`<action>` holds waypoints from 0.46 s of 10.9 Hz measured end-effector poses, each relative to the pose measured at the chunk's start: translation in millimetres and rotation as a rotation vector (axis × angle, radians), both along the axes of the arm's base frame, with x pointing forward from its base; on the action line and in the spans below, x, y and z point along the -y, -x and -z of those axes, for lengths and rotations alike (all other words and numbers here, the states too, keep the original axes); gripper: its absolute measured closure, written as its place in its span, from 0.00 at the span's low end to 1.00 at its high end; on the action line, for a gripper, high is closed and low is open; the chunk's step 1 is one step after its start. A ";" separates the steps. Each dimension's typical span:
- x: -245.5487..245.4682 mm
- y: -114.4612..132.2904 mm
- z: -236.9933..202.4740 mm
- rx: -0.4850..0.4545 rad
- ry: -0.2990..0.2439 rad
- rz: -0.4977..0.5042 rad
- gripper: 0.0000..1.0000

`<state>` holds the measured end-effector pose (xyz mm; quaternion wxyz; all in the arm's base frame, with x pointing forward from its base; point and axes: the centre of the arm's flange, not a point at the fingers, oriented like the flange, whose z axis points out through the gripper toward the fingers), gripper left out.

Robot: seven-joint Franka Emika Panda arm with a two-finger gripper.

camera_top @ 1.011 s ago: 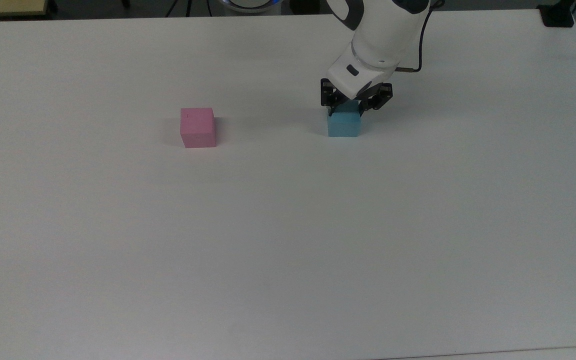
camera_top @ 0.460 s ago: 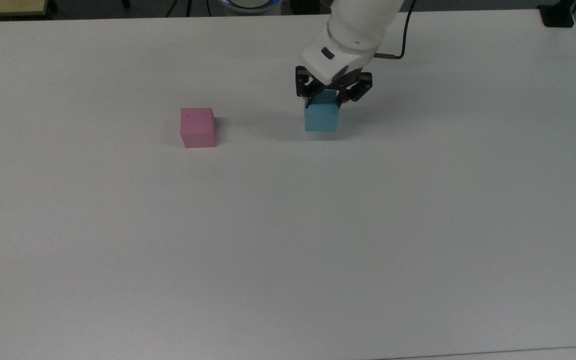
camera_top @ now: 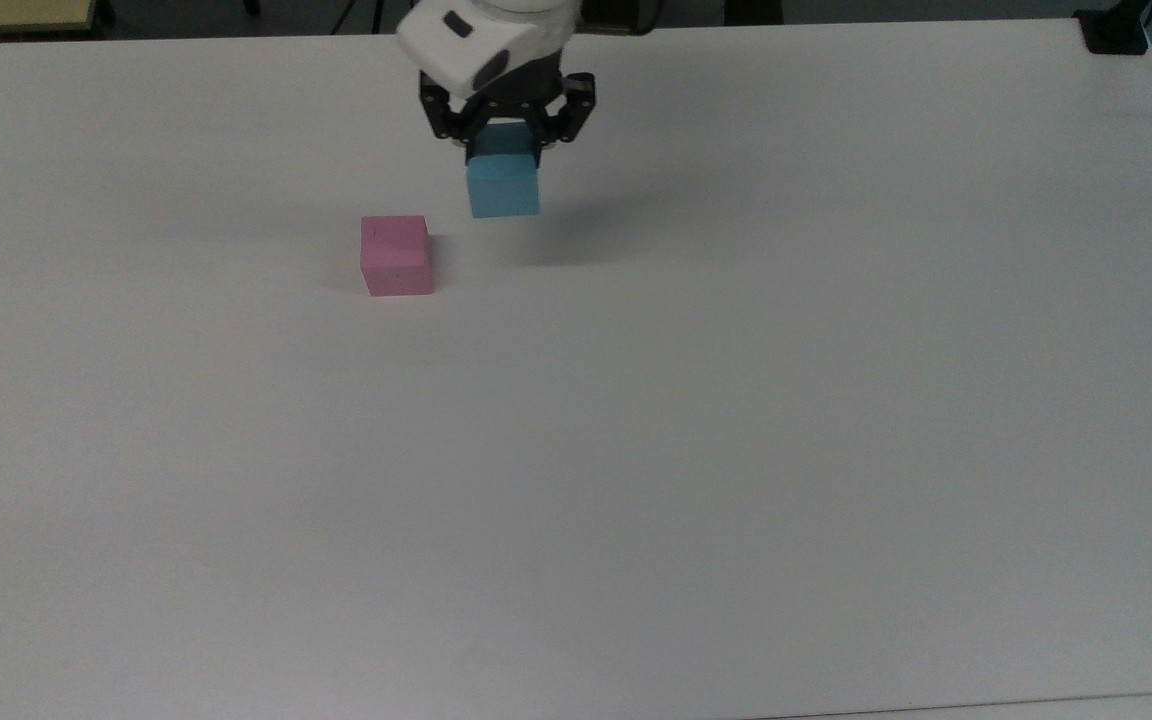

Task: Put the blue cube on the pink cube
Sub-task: 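Lift the blue cube and carry it above the pink cube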

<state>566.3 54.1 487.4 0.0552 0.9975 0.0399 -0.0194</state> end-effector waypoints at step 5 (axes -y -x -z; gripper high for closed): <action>97.2 -1.5 10.1 -0.026 -0.004 0.009 0.43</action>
